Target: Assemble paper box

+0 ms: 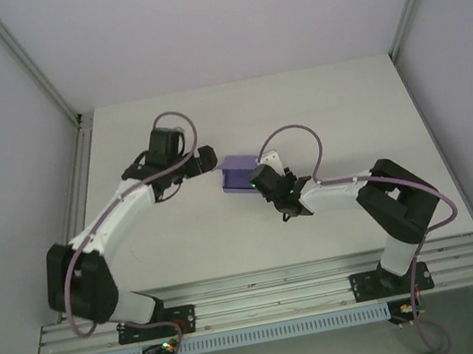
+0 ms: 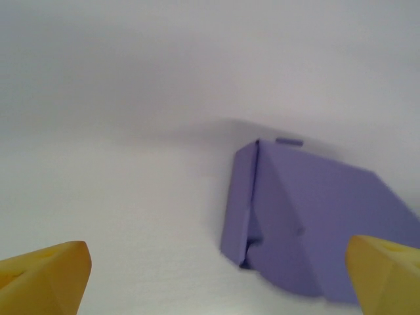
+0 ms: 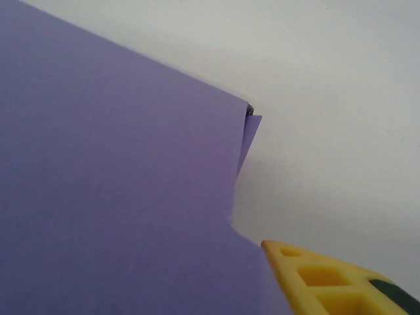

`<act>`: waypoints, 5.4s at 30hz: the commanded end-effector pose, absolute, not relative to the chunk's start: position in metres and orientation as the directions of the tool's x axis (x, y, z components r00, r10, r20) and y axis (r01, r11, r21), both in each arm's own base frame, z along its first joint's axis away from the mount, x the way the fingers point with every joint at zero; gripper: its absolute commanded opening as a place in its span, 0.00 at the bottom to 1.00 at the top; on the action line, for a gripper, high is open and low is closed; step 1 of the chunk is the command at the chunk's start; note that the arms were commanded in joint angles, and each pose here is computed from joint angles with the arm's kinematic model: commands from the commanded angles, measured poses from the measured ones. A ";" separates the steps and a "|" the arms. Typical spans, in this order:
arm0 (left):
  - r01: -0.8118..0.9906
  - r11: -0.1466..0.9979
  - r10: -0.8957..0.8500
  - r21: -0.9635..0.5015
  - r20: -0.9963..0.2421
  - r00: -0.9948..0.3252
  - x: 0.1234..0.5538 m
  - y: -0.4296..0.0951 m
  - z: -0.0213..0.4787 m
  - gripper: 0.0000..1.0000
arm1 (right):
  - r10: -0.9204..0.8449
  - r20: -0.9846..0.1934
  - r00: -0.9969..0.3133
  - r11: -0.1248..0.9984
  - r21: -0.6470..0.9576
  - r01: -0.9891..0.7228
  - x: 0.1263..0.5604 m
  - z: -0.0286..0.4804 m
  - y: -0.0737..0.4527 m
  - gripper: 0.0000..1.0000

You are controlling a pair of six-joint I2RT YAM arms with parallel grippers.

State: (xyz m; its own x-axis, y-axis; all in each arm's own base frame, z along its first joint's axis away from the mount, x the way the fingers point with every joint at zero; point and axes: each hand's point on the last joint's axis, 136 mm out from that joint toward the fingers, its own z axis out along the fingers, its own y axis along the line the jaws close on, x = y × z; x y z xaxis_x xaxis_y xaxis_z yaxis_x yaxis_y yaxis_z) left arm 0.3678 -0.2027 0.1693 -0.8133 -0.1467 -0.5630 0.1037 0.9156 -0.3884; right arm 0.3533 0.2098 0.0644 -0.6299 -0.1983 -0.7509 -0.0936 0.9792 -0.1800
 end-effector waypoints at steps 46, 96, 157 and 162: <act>0.243 0.780 0.097 -0.577 -0.272 -0.957 0.338 -0.278 0.030 0.63 | 0.098 -0.498 -0.862 0.973 0.229 -0.021 0.316 0.084 0.205 0.94; 0.083 0.539 -0.196 -0.838 -0.220 -0.956 0.317 -0.234 0.040 0.08 | 0.354 -0.352 -0.867 0.702 0.713 -0.003 0.326 0.090 0.224 0.90; 0.903 0.155 0.775 0.401 -0.616 0.140 0.250 -0.326 0.163 0.76 | 0.437 0.623 -0.649 0.162 0.655 0.738 0.293 0.166 0.215 0.38; 0.895 0.164 0.780 0.415 -0.610 0.139 0.254 -0.326 0.164 0.58 | 0.411 0.617 -0.671 0.164 0.674 0.721 0.291 0.170 0.218 0.43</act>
